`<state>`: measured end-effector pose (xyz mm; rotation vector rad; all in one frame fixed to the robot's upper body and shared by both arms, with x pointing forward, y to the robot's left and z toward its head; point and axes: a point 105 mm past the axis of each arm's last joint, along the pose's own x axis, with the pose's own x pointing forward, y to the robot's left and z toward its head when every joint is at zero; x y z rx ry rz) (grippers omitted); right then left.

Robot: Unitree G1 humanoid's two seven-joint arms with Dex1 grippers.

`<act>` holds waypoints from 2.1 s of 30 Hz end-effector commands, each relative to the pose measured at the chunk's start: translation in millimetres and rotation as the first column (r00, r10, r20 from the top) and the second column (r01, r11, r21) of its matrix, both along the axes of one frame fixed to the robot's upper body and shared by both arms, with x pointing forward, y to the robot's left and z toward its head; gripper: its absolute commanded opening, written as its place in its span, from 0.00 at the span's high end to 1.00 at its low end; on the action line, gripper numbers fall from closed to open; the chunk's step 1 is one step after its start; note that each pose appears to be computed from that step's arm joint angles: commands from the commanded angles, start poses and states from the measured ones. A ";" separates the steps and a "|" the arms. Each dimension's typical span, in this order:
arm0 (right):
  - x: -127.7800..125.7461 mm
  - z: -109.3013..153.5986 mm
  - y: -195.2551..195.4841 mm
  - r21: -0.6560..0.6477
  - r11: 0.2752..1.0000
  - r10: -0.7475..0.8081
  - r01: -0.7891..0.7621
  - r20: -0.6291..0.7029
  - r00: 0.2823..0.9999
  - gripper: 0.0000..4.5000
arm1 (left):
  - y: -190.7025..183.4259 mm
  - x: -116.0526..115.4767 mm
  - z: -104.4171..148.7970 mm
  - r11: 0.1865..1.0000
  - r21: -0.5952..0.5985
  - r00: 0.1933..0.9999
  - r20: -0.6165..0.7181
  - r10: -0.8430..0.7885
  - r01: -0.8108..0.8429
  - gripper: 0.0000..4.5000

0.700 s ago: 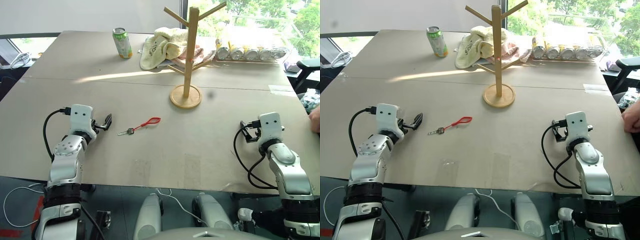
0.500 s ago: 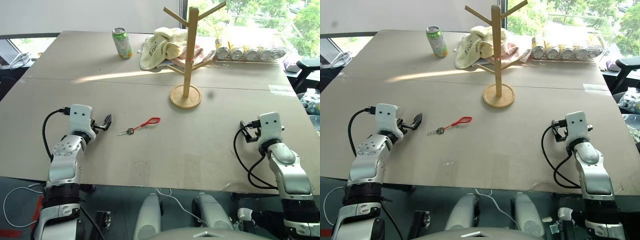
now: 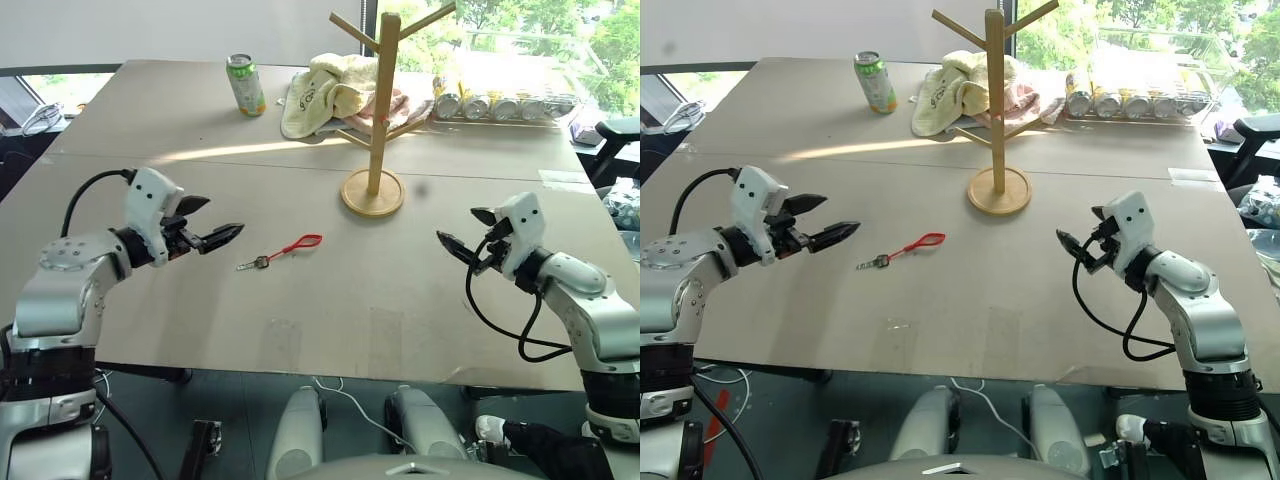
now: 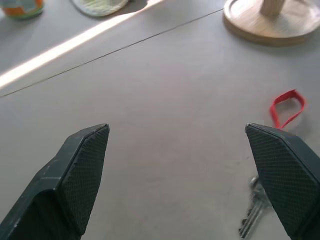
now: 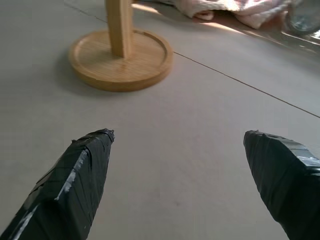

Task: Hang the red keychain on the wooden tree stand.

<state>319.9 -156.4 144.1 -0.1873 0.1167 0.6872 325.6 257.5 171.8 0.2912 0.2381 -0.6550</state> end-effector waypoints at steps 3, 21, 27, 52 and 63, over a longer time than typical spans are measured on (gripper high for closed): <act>-31.7 28.2 48.1 0.037 0.947 0.319 -0.318 -0.020 0.948 0.01 | -40.0 3.5 -9.5 0.955 0.123 0.961 -0.088 -0.261 0.271 0.00; -56.2 34.1 60.3 0.039 0.941 0.337 -0.336 -0.030 0.941 0.00 | -53.6 31.7 -45.0 0.899 0.137 0.903 -0.179 -0.390 0.415 0.06; -55.5 31.2 55.7 0.036 0.947 0.321 -0.320 -0.030 0.947 0.00 | -53.8 28.5 -52.4 0.886 0.134 0.887 -0.205 -0.413 0.443 0.56; -44.7 64.9 46.2 0.041 0.973 0.220 -0.226 0.112 0.969 0.00 | -77.4 19.8 37.9 0.937 0.015 0.917 0.199 -0.346 0.350 0.99; -35.4 112.4 52.0 0.070 0.983 0.144 -0.171 0.291 0.946 0.00 | -129.5 8.3 102.2 0.921 0.099 0.776 0.510 -0.371 0.376 0.99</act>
